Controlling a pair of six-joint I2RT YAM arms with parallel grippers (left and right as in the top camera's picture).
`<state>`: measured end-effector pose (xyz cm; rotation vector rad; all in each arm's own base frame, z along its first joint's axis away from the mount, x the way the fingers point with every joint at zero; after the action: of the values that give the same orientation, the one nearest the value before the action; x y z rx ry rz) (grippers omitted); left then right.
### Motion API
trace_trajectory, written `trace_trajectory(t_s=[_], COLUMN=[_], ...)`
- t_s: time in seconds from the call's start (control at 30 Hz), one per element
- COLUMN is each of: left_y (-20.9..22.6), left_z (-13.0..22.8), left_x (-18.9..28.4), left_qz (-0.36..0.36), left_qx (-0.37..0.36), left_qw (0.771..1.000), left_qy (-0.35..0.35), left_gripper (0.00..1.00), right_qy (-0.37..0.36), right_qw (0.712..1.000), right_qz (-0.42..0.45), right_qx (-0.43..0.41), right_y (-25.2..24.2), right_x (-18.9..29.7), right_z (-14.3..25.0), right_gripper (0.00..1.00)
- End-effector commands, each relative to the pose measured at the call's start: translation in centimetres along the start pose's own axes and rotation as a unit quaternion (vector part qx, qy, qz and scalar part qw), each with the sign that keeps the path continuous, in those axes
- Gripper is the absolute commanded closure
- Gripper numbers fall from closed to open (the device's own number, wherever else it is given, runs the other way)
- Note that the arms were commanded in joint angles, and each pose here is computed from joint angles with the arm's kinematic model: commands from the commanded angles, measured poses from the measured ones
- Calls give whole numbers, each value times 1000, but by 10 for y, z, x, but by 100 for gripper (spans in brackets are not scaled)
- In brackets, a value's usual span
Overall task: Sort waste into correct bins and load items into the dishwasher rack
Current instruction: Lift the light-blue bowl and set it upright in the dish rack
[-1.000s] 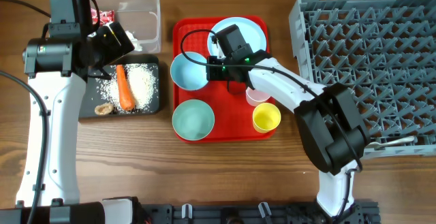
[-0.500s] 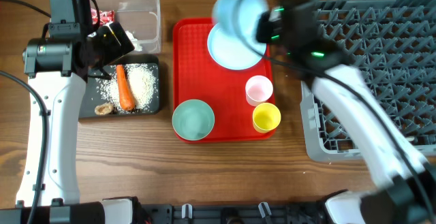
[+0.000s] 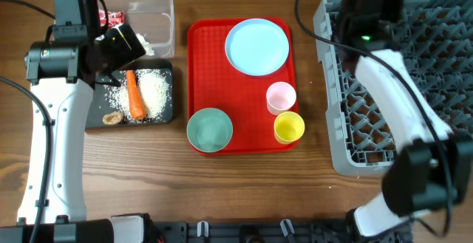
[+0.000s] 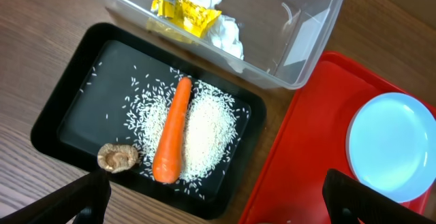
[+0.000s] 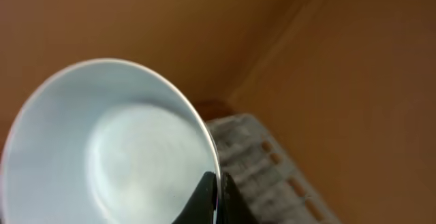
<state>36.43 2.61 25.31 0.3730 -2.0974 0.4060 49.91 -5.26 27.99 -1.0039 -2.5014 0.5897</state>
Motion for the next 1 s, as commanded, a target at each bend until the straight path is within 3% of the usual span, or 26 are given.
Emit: trace_trajectory(t_s=[0.0,0.4,0.97], left_y=[2,2,2], left_z=[-3,-3,-3], left_x=[2,2,2], left_qz=[-5,-5,-5], left_qx=[2,2,2], left_qw=[1000,1000,1000], left_qy=[-7,-7,-7], left_gripper=[0,0,0], right_qy=[33,21,24], right_qw=[983,976,969], right_qz=[66,26,-16], right_qx=[169,216,245], right_y=[14,54,68], right_x=[-20,-36,-37], right_z=[27,45,55], right_gripper=[96,96,96])
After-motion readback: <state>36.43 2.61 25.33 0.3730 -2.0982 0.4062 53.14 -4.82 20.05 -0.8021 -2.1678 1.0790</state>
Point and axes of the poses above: each gripper's point midway between its finger pads, its own x axis back along the fingers, its own y axis along the line the jaws close on, z = x × y, the point moved 1 cm from there along x, back along the fingers, and after that the axes turned 3 degrees about -x, right-handed, at the moved point
